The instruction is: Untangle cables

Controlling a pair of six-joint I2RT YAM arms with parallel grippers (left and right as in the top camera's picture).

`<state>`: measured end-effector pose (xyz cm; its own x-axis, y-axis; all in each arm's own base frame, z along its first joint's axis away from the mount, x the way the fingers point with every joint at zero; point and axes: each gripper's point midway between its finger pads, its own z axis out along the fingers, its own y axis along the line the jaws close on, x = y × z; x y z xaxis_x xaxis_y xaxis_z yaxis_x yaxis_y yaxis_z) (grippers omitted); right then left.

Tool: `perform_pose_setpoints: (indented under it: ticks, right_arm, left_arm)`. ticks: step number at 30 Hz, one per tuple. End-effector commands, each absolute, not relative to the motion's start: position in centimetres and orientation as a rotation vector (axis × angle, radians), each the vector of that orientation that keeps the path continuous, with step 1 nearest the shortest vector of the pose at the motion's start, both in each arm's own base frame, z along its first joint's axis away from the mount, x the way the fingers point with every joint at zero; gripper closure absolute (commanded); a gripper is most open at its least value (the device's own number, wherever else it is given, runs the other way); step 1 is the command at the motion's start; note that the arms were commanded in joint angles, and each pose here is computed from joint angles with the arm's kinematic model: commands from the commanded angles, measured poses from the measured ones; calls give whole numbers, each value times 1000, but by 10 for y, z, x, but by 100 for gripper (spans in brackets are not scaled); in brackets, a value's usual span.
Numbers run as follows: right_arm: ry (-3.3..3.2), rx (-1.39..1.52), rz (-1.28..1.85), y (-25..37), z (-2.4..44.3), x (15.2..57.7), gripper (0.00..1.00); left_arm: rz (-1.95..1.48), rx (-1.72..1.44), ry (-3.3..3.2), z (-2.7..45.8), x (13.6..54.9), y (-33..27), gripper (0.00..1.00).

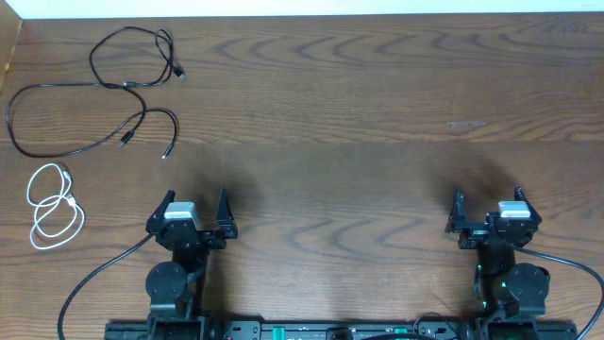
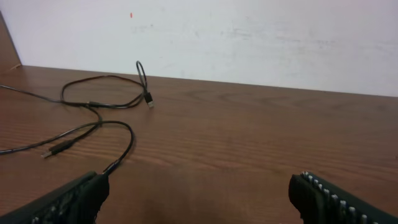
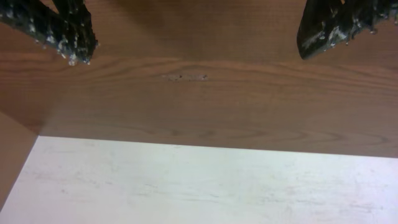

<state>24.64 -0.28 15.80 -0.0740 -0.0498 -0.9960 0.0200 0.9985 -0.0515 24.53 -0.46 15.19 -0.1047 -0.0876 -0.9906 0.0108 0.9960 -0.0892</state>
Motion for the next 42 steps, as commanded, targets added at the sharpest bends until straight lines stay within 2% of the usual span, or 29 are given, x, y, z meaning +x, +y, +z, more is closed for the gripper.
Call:
perform_pose_setpoints:
  ticks: [1, 42]
  right_arm:
    - [1643, -38, -62, -1, 157, 246, 1]
    - [1643, -38, -62, -1, 157, 246, 1]
  left_arm:
    - [-36, -17, 1724, 137, 244, -4, 2]
    - [-14, -22, 1726, 136, 244, -1, 2]
